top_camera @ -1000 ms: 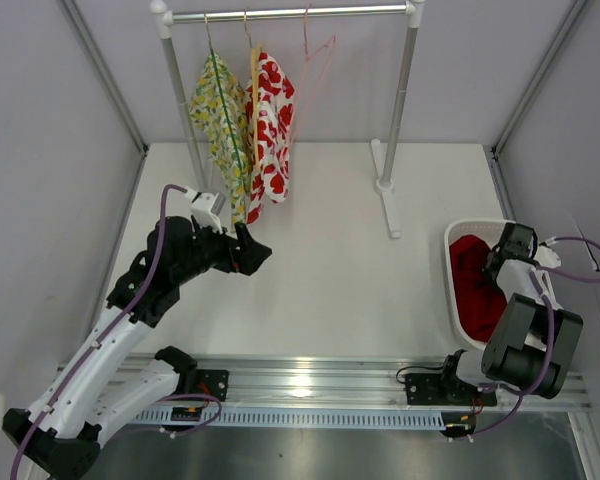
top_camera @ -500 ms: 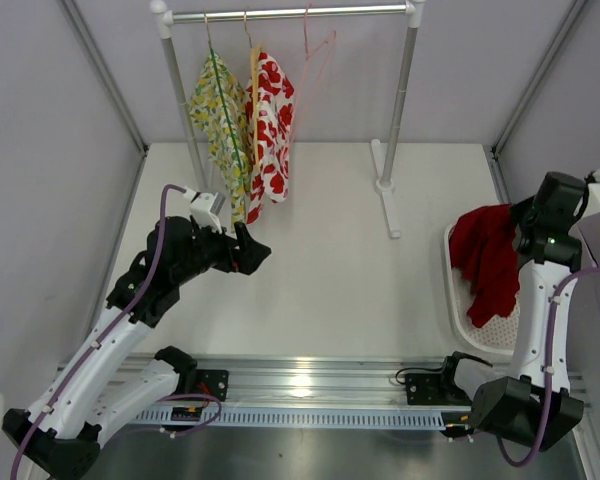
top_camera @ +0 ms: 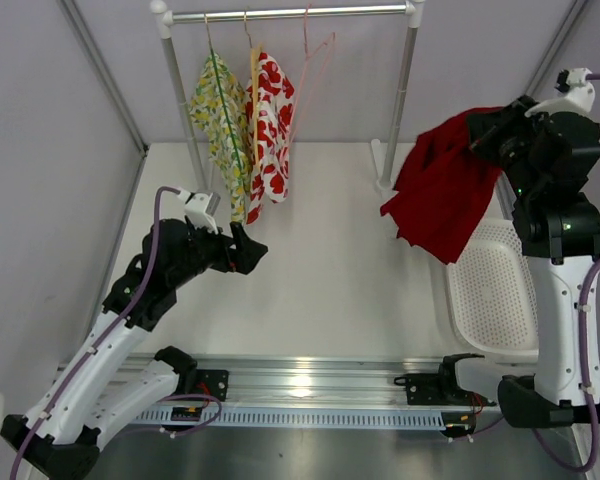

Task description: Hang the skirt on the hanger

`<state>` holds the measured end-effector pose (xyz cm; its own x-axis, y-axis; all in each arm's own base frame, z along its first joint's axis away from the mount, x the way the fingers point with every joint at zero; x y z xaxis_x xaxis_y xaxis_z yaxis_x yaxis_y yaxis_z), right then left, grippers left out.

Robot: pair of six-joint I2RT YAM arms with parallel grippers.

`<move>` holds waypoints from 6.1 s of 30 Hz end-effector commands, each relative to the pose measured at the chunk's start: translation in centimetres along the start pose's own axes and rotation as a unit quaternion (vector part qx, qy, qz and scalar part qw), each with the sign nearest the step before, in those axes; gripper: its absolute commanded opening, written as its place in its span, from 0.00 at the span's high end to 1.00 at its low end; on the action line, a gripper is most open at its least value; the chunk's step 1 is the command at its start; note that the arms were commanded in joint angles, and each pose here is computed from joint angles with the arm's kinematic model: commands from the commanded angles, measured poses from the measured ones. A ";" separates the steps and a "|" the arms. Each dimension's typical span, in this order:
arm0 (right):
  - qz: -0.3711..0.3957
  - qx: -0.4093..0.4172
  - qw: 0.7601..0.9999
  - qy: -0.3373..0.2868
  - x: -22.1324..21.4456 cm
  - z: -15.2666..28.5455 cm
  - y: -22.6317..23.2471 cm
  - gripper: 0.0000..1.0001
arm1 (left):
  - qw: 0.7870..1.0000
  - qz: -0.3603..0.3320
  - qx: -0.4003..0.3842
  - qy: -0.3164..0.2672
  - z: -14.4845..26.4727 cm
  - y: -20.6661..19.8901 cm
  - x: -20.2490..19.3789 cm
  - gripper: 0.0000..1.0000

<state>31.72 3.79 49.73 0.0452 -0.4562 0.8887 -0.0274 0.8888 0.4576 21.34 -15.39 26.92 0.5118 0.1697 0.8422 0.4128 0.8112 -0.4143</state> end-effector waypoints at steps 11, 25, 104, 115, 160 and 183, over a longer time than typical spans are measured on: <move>0.085 0.146 0.983 0.079 -10.0 1.2 10.0 1.00 | 0.999 0.008 0.003 -0.042 1.9 -0.8 2.4 0.01; 0.189 0.177 0.892 0.371 -44.6 8.6 10.5 0.81 | 0.999 0.040 -0.009 0.000 0.5 -0.4 -0.9 0.01; 0.101 -0.058 0.913 0.390 -34.0 0.0 -6.1 1.00 | 0.993 0.041 -0.007 0.114 -12.6 -2.0 -4.5 0.45; 0.156 -0.068 0.884 0.435 -40.3 0.9 -6.8 1.00 | 0.995 0.020 0.000 0.096 -9.6 -5.8 -11.2 0.27; 0.102 -0.079 0.910 0.393 -32.7 -0.3 -9.3 1.00 | 0.976 0.016 0.206 0.072 -9.2 1.5 -11.1 1.00; 0.081 -0.001 0.927 0.366 -41.4 4.3 -6.5 0.89 | 0.977 0.064 0.130 0.159 -8.6 4.7 -19.3 0.75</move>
<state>23.78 16.23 7.67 0.7893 -0.1080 0.6045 -0.0904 0.9532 0.2884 20.10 -18.10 4.06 0.7887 0.1330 0.6002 0.0702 0.9504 -0.3029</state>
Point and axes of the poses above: each gripper's point midway between its finger pads, its own z axis back along the fingers, its own y axis along the line the jaws close on, x = y × z, the point moved 2 cm from there along z, back along the fingers, and after that the axes turned 2 degrees about z, right-handed, at the moved point
